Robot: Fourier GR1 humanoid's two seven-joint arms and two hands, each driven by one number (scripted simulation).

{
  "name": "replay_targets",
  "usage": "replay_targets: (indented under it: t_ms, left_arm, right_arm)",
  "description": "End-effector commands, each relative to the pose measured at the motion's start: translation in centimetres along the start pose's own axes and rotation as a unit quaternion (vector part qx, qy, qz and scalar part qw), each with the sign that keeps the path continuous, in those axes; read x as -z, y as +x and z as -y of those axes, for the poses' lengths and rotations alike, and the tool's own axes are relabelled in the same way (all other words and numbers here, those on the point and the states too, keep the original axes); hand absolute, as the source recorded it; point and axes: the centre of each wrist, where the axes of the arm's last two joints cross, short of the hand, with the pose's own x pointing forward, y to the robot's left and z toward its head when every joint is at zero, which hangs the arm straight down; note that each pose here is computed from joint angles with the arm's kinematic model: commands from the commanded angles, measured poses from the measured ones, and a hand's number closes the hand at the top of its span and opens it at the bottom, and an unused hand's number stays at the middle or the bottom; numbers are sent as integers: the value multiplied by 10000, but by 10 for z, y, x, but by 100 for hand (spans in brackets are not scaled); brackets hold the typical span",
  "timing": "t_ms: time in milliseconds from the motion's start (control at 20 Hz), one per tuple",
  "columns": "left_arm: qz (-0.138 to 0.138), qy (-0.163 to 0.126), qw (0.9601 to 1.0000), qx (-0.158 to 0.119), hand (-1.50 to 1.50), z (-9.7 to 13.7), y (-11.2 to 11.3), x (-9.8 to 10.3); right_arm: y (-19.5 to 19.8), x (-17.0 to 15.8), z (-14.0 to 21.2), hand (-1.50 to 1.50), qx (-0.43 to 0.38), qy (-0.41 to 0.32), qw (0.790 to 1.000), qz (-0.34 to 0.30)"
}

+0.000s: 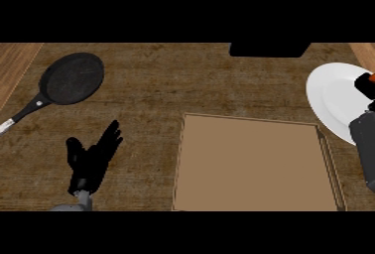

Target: Pick the tomato from the tray and place it in the plate

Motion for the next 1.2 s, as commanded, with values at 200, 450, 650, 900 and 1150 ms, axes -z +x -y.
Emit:
replay_targets:
  t_ms: [200, 450, 650, 900, 1150]
  left_arm:
    - [34, -29, 10000, 49, 0, -7, 0, -2]
    - [-50, -23, 10000, 4, 0, 15, -1, 1]
    - [40, -24, 10000, -2, 0, 3, 7, 4]
    - [-96, 17, 9999, -44, 0, 15, 1, 0]
    - [17, 111, 9999, -37, 0, -2, 5, -2]
  right_arm:
    - [-41, 33, 0, -150, -1023, 1129, 9820, -1112]
    - [-44, 26, -1, -150, -460, 1616, 9801, -1054]
    - [-40, 47, 7, -150, 196, 1501, 9852, -809]
    - [-36, 53, 15, -150, 1189, 822, 9870, -697]
    - [-78, 66, 26, -150, 1784, 717, 9762, -1003]
